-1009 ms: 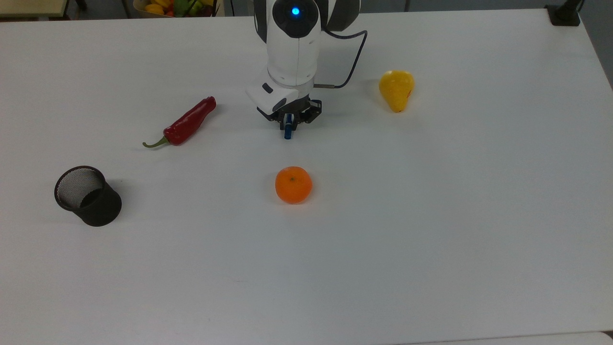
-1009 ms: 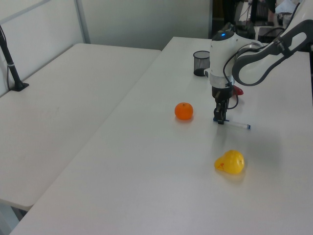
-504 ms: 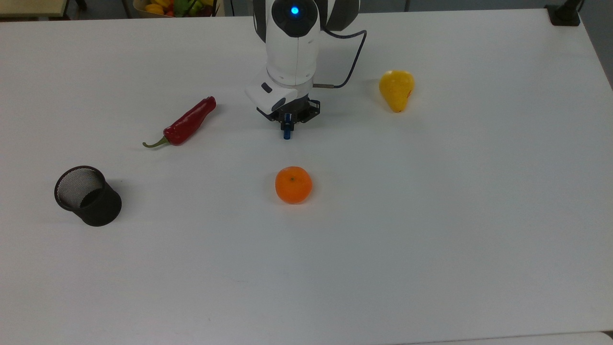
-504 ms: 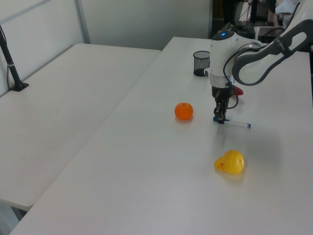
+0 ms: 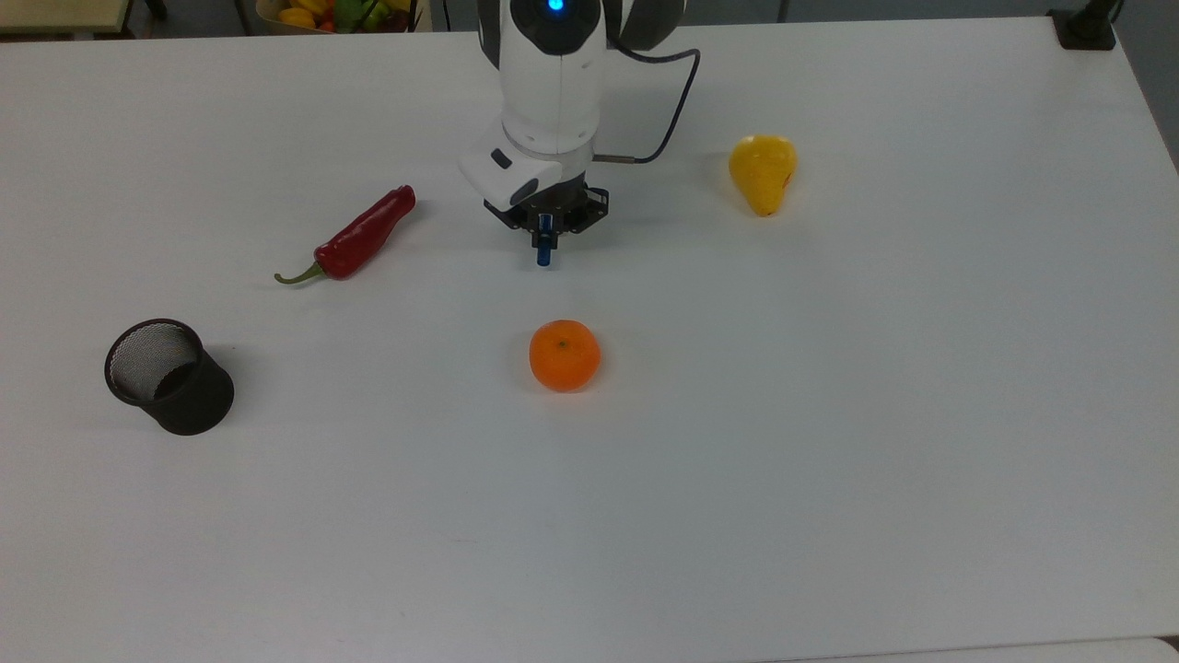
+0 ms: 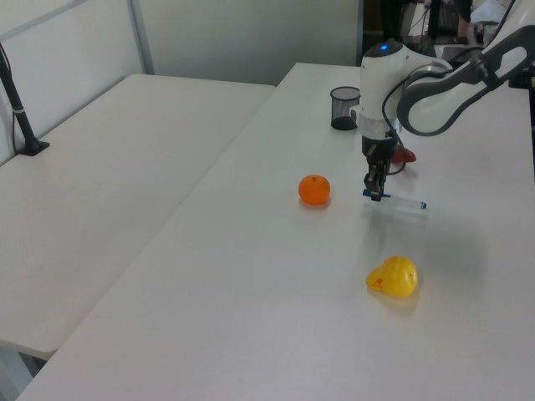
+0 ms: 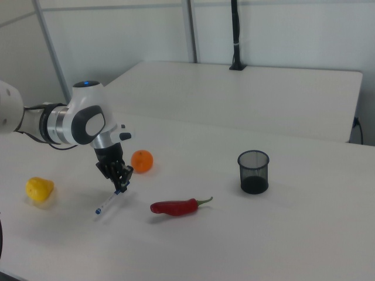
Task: Place marker
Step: 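Carry the held marker over the black mesh pen cup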
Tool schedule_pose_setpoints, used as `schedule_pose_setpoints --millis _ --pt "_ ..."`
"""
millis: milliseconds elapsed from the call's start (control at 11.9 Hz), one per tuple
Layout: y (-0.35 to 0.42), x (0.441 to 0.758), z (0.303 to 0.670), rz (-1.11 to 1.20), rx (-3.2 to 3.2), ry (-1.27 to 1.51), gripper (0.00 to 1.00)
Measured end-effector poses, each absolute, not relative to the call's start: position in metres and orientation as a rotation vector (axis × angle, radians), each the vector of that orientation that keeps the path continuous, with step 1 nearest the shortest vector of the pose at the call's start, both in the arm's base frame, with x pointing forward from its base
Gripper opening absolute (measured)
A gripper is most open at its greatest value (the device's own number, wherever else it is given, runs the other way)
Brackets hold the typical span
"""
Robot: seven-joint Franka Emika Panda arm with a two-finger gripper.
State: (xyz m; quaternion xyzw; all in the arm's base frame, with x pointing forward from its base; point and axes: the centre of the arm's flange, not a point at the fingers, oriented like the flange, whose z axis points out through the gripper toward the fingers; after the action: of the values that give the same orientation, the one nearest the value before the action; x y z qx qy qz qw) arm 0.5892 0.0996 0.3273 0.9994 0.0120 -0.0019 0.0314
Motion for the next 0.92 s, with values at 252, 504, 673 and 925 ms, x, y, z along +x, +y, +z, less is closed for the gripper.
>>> schedule_pose_setpoints --millis 252,504,673,925 --pt "0.089 0.597 0.366 0.048 3.083 0.001 0.17" --pt "0.074 0.61 0.416 0.12 3.085 -0.048 0.17" --pt "0.061 0.622 0.455 0.182 3.094 -0.101 0.17" --pt "0.032 0.636 0.501 0.299 3.119 -0.183 0.17"
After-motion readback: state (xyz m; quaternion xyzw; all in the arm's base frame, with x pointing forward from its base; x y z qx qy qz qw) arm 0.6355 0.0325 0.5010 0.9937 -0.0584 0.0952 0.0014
